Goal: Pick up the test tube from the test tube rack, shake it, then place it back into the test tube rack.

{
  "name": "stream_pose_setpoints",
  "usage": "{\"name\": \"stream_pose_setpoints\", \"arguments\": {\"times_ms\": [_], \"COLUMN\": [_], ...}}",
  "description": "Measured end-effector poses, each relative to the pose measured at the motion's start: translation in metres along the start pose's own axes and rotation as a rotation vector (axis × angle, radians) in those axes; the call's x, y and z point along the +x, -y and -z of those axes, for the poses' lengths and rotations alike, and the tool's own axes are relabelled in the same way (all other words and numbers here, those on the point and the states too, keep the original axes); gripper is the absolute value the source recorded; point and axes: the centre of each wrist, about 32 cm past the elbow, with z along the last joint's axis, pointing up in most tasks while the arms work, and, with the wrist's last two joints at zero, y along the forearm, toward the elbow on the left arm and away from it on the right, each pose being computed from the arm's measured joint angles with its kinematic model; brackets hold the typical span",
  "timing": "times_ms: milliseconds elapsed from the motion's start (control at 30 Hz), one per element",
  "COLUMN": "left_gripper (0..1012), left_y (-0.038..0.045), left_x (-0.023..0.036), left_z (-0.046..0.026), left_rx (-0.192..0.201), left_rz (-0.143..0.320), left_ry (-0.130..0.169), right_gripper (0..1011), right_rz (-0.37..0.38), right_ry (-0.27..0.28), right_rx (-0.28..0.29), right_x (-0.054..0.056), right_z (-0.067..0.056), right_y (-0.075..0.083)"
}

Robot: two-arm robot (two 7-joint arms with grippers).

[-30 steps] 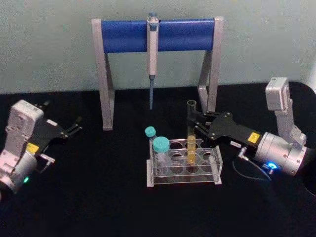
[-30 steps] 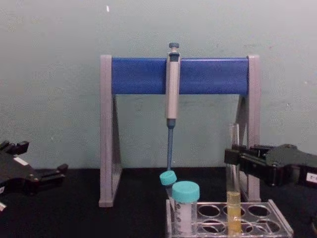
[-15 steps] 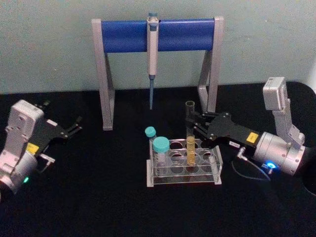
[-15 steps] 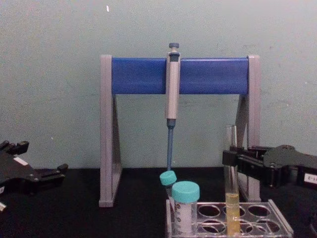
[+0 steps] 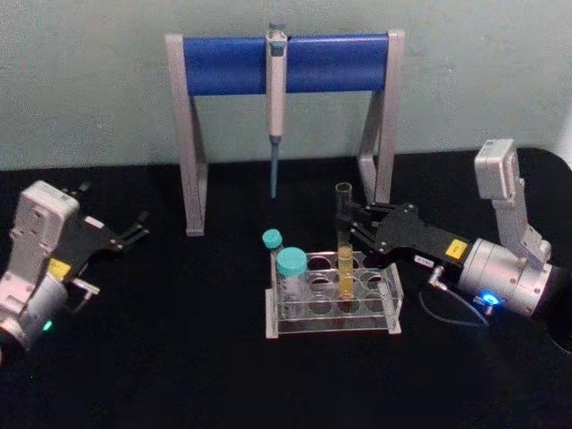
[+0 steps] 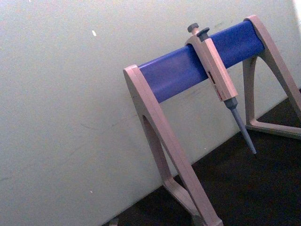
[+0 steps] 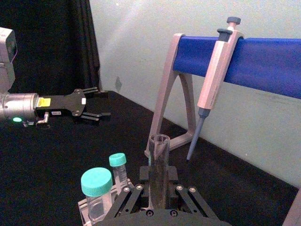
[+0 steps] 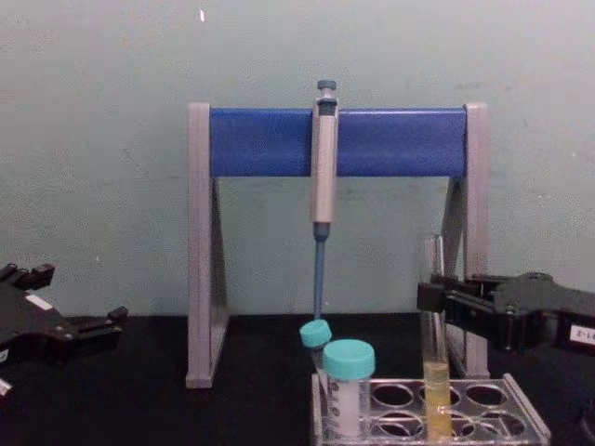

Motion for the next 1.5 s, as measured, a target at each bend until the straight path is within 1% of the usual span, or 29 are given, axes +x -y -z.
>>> {"name": "stream_pose_setpoints", "arguments": {"times_ms": [533,633,733,800,833,900,933,1000,1067,1100,1133,1167,1200,1267,1300,1333,1367,1433,1500], "left_gripper": [1002,1001,1002,1001,1001,1001,1001,1002,1001,1001,1001,1001,1002,1001,1001,1001,1001,1002,1001], "left_y": [0.0000,0.0000,0.0000,0.0000,0.0000,0.0000,0.0000,0.0000,0.0000,0.0000,0.0000,0.0000,0.0000,0.0000,0.0000,0.0000,0.0000,0.0000,0.0000], "left_x": [0.0000,0.0000,0.0000,0.0000,0.0000,0.0000,0.0000,0.0000,0.0000,0.0000,0.0000,0.0000,0.0000,0.0000,0.0000,0.0000,0.0000,0.0000,0.0000], "left_z": [0.0000,0.0000,0.0000,0.0000,0.0000,0.0000,0.0000,0.0000,0.0000,0.0000,0.0000,0.0000,0.0000,0.0000,0.0000,0.0000,0.0000,0.0000,0.0000], "left_rx": [0.000,0.000,0.000,0.000,0.000,0.000,0.000,0.000,0.000,0.000,0.000,0.000,0.000,0.000,0.000,0.000,0.000,0.000,0.000], "left_rz": [0.000,0.000,0.000,0.000,0.000,0.000,0.000,0.000,0.000,0.000,0.000,0.000,0.000,0.000,0.000,0.000,0.000,0.000,0.000], "left_ry": [0.000,0.000,0.000,0.000,0.000,0.000,0.000,0.000,0.000,0.000,0.000,0.000,0.000,0.000,0.000,0.000,0.000,0.000,0.000], "right_gripper": [228,265,380,417,475,506,578,619,698,708,774,774,830,843,899,915,959,1000,1000], "right_rz": [0.000,0.000,0.000,0.000,0.000,0.000,0.000,0.000,0.000,0.000,0.000,0.000,0.000,0.000,0.000,0.000,0.000,0.000,0.000], "right_ry": [0.000,0.000,0.000,0.000,0.000,0.000,0.000,0.000,0.000,0.000,0.000,0.000,0.000,0.000,0.000,0.000,0.000,0.000,0.000], "right_rx": [0.002,0.003,0.003,0.003,0.003,0.003,0.003,0.003,0.003,0.003,0.003,0.003,0.003,0.003,0.003,0.003,0.003,0.003,0.003], "right_x": [0.0000,0.0001,0.0001,0.0000,0.0000,0.0000,0.0001,0.0000,0.0000,0.0001,0.0000,0.0001,0.0000,0.0001,0.0001,0.0001,0.0000,0.0001,0.0000], "right_z": [-0.0001,-0.0001,-0.0001,-0.0002,-0.0001,-0.0001,-0.0001,-0.0001,-0.0001,-0.0001,-0.0001,-0.0001,-0.0001,-0.0001,-0.0001,-0.0001,-0.0001,-0.0001,-0.0001], "right_y": [0.0003,0.0004,0.0004,0.0003,0.0004,0.0003,0.0004,0.0004,0.0004,0.0004,0.0004,0.0004,0.0004,0.0004,0.0004,0.0004,0.0004,0.0004,0.0004]}}
